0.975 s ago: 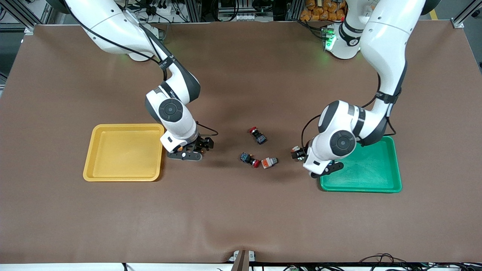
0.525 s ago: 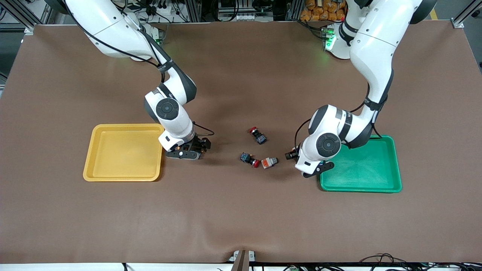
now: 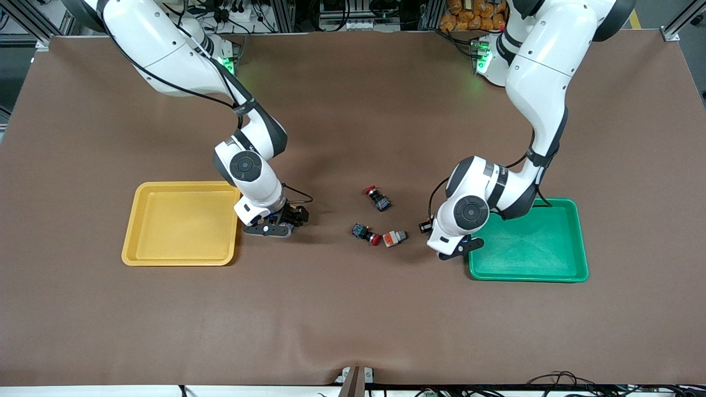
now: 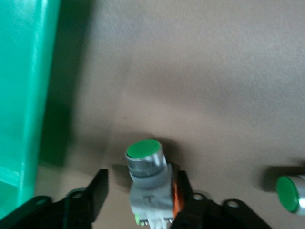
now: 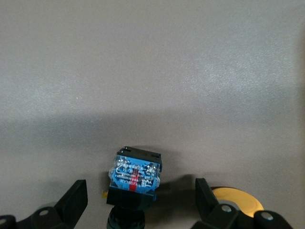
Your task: Place green and yellow buttons in trays
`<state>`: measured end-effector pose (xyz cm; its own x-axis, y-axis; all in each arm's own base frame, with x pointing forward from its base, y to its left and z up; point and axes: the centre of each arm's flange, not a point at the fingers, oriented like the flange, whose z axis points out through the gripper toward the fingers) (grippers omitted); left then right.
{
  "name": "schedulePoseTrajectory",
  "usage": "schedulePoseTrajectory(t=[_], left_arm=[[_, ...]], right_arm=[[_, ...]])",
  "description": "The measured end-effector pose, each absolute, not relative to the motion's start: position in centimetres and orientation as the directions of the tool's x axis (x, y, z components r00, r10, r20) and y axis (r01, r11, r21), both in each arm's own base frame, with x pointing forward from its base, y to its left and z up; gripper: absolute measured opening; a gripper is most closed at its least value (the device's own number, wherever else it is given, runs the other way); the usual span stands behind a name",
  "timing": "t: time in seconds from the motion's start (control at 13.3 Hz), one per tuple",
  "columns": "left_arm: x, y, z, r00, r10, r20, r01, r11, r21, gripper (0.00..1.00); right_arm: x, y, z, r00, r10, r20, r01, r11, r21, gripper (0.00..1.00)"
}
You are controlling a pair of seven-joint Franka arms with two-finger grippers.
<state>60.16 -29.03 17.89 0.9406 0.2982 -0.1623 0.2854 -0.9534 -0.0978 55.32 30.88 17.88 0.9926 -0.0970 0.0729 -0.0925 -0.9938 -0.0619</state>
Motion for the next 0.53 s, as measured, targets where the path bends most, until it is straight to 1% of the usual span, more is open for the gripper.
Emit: schedulePoseTrajectory(t=[0.07,0.15,0.22,0.3,0.38,0.45,0.53], left_arm=[[60.3,-29.0,18.0,0.943,0.294,-0.153,0.281,-0.954,-0.102,0.44],[60.5,-28.9,18.1,0.944,0.295,-0.147,0.282,-0.954,-0.103,0.35],[60.5,-28.9,18.2,0.943,0.300,-0.145,0.288,-0.952,-0.103,0.34],[60.6,-28.8,18.2,0.940,0.309,-0.143,0.296,-0.949,-0.105,0.34],[60.7,-28.8,18.3,0.939,0.314,-0.140,0.301,-0.948,-0.104,0.34],[60.9,-28.8,18.5,0.939,0.317,-0.134,0.306,-0.947,-0.100,0.34],[61.3,-28.6,19.1,0.939,0.322,-0.123,0.312,-0.946,-0.091,0.34]], right_arm=[[55.3,30.9,17.9,0.993,-0.096,0.073,-0.091,-0.994,-0.062,1.00],[55.3,31.0,17.9,0.993,-0.094,0.073,-0.089,-0.994,-0.061,1.00],[55.2,31.1,17.9,0.993,-0.091,0.073,-0.087,-0.994,-0.061,1.00],[55.1,31.3,17.9,0.993,-0.089,0.074,-0.085,-0.995,-0.061,0.93],[55.1,31.4,17.9,0.993,-0.087,0.075,-0.083,-0.995,-0.061,0.93],[55.1,31.5,18.0,0.994,-0.085,0.076,-0.080,-0.995,-0.060,0.87],[55.0,31.6,17.9,0.994,-0.081,0.077,-0.077,-0.995,-0.056,0.75]])
